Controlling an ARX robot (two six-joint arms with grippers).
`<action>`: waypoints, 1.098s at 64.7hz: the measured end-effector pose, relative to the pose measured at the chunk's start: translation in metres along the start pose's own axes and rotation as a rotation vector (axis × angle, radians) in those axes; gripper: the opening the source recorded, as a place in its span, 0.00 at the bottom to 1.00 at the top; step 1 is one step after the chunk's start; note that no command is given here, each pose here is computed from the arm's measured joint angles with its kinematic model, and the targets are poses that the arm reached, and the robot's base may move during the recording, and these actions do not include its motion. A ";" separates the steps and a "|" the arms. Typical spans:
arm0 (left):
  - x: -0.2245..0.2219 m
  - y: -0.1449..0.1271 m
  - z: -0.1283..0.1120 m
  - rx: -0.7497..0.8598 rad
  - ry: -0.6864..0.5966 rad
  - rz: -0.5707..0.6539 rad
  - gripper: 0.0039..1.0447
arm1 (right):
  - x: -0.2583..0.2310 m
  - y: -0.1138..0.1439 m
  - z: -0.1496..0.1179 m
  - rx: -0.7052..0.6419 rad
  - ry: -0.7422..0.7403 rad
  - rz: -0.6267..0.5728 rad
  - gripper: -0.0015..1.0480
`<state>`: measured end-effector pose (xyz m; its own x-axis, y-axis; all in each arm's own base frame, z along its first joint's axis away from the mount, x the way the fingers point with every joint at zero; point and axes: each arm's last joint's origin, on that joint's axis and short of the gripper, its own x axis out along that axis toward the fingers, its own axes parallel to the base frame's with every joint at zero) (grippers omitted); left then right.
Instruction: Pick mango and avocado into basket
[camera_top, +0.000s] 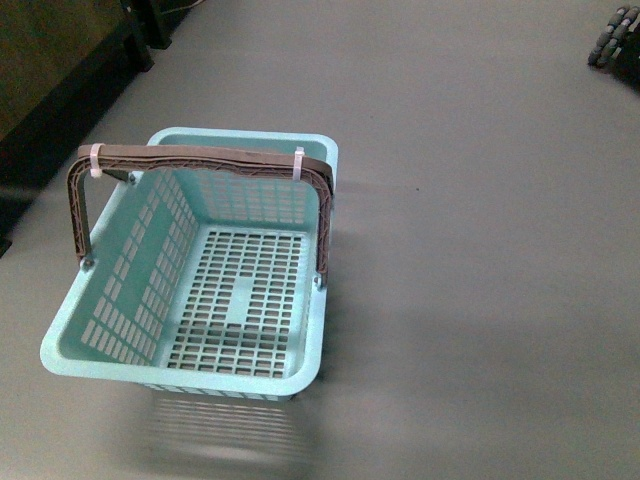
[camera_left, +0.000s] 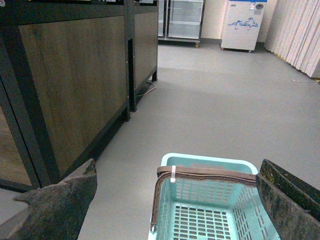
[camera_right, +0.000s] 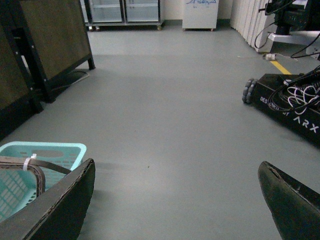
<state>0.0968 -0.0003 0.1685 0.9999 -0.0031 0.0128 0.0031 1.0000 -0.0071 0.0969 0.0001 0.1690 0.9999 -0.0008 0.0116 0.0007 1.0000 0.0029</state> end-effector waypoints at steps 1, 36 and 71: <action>0.000 0.000 0.000 0.000 0.000 0.000 0.92 | 0.000 0.000 0.000 0.000 0.000 0.000 0.92; 0.028 -0.005 0.025 -0.574 0.467 -0.342 0.92 | 0.000 0.000 0.000 0.000 0.000 0.002 0.92; 0.186 -0.015 -0.071 -1.353 0.600 0.169 0.92 | 0.000 0.000 0.000 0.000 0.000 0.000 0.92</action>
<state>0.2833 -0.0164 0.1000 0.8448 -0.2288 -0.4837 -0.4376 0.2249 -0.8706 0.0969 0.0001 0.1690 0.9999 -0.0004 0.0116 0.0003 1.0000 0.0029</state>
